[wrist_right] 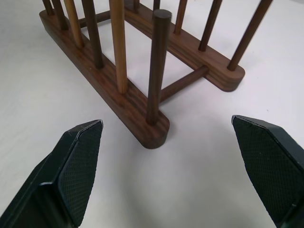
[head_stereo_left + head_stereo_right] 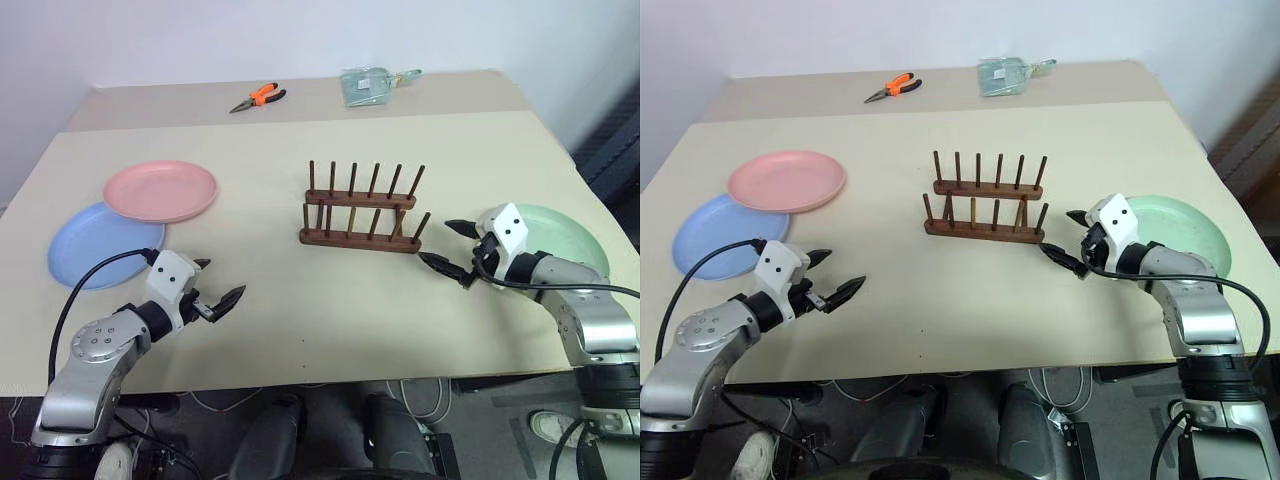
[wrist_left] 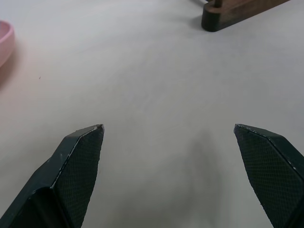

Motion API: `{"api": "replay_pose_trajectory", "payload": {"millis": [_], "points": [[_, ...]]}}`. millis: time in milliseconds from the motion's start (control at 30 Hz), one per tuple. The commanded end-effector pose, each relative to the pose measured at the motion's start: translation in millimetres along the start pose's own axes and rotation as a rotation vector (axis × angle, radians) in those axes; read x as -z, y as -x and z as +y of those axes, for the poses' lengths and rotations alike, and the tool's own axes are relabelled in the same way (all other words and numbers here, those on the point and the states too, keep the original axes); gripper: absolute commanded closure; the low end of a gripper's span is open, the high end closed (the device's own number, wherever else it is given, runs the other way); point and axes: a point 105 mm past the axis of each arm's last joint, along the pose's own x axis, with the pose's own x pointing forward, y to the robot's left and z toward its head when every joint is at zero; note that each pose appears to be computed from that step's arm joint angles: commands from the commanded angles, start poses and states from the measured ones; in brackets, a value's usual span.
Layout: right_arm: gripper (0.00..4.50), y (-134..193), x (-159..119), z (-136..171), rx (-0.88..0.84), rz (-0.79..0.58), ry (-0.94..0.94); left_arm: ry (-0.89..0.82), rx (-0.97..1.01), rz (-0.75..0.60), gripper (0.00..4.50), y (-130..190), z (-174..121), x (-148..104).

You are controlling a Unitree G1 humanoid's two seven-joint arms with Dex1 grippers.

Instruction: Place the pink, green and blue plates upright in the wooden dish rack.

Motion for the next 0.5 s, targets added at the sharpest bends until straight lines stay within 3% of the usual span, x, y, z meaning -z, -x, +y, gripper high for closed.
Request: {"api": "replay_pose_trajectory", "payload": {"millis": [33,367,500], "points": [[0.06,-2.1,-11.7,-0.4,0.003,-0.037,0.039,-0.020,0.006,-0.026,0.00,-2.6,-2.0,-5.1],[0.06,-5.2,-6.8,5.2,-0.004,-0.013,0.044,-0.026,0.111,-0.048,0.00,-27.7,-4.5,-12.1],[0.06,-0.2,-6.9,7.0,0.036,-0.019,0.042,-0.089,0.240,-0.048,0.00,-65.8,-4.9,-22.0]]}}
